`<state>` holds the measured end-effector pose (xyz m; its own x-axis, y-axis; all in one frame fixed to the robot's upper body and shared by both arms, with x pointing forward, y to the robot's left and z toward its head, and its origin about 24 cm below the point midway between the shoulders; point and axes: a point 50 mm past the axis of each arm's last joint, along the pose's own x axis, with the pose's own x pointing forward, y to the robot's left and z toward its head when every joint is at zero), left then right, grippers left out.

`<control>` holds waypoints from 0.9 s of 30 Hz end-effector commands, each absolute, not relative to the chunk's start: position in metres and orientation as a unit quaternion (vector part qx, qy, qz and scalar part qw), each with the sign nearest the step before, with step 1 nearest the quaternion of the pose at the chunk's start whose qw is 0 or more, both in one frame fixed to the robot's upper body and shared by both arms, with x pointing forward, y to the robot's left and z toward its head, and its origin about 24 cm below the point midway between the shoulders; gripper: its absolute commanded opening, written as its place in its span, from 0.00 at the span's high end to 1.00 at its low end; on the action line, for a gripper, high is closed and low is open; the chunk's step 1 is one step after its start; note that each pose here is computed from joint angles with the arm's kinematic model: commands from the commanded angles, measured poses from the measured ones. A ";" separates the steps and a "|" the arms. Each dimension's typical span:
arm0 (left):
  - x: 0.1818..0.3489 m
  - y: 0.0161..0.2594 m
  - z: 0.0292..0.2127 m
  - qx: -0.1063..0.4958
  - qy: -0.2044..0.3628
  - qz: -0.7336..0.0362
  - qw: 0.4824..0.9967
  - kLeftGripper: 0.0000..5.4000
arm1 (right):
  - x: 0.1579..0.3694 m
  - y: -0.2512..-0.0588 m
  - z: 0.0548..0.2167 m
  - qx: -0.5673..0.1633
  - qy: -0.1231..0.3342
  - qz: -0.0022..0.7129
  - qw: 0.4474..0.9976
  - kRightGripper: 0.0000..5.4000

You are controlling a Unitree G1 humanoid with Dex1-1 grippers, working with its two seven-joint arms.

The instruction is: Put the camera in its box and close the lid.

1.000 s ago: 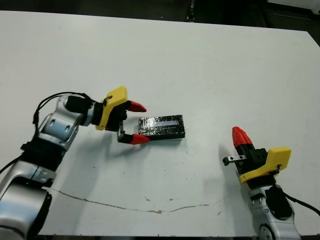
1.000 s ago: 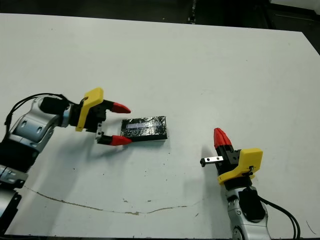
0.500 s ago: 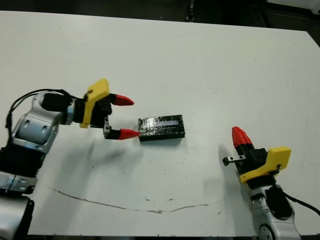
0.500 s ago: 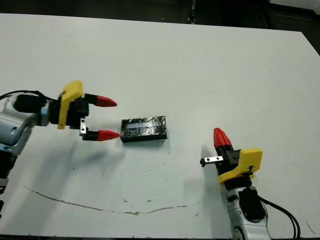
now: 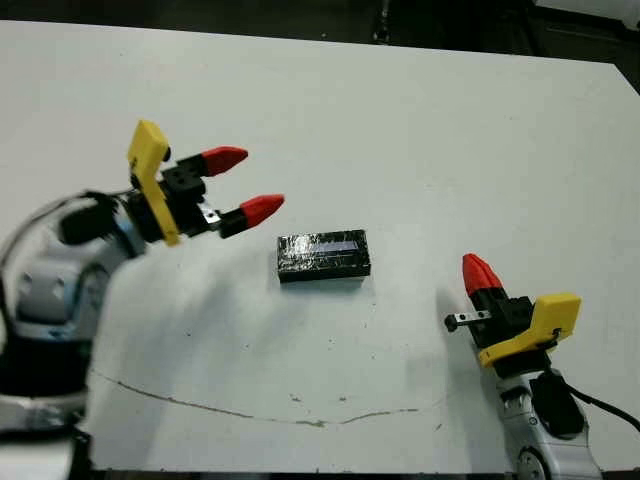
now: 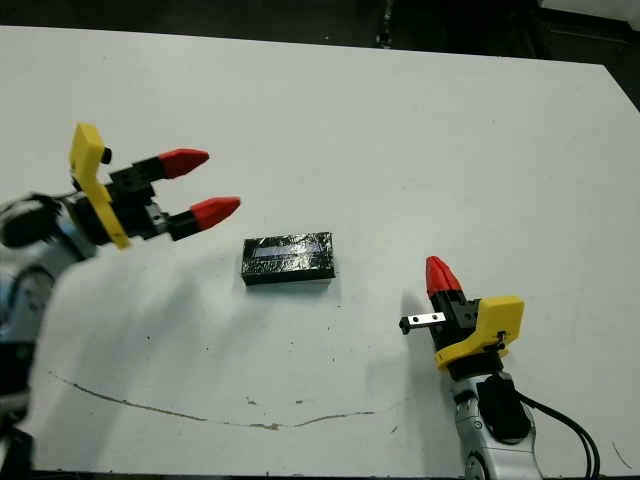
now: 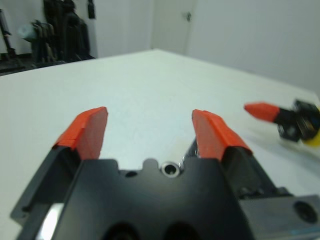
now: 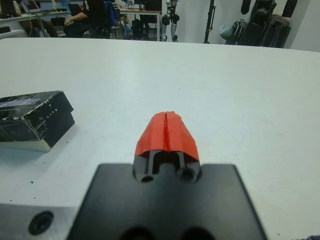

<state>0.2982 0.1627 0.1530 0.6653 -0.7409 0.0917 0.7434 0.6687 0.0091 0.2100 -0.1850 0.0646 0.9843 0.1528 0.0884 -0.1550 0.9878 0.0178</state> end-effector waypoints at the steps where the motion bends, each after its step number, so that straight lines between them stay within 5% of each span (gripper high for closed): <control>1: 0.296 0.148 0.149 -0.028 -0.047 -0.389 0.920 0.30 | 0.208 -0.188 0.061 0.003 -0.032 0.071 0.997 1.00; 27: 0.301 0.084 0.124 0.028 0.101 -0.383 0.918 1.00 | 0.209 -0.188 0.061 0.010 -0.035 0.075 0.997 1.00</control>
<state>0.3010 0.0859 0.1289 0.6968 -0.6985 -0.1630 0.7042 0.7094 -0.0294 0.2104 -0.1847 0.0640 0.9840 0.1556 0.0871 -0.1575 0.9874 0.0156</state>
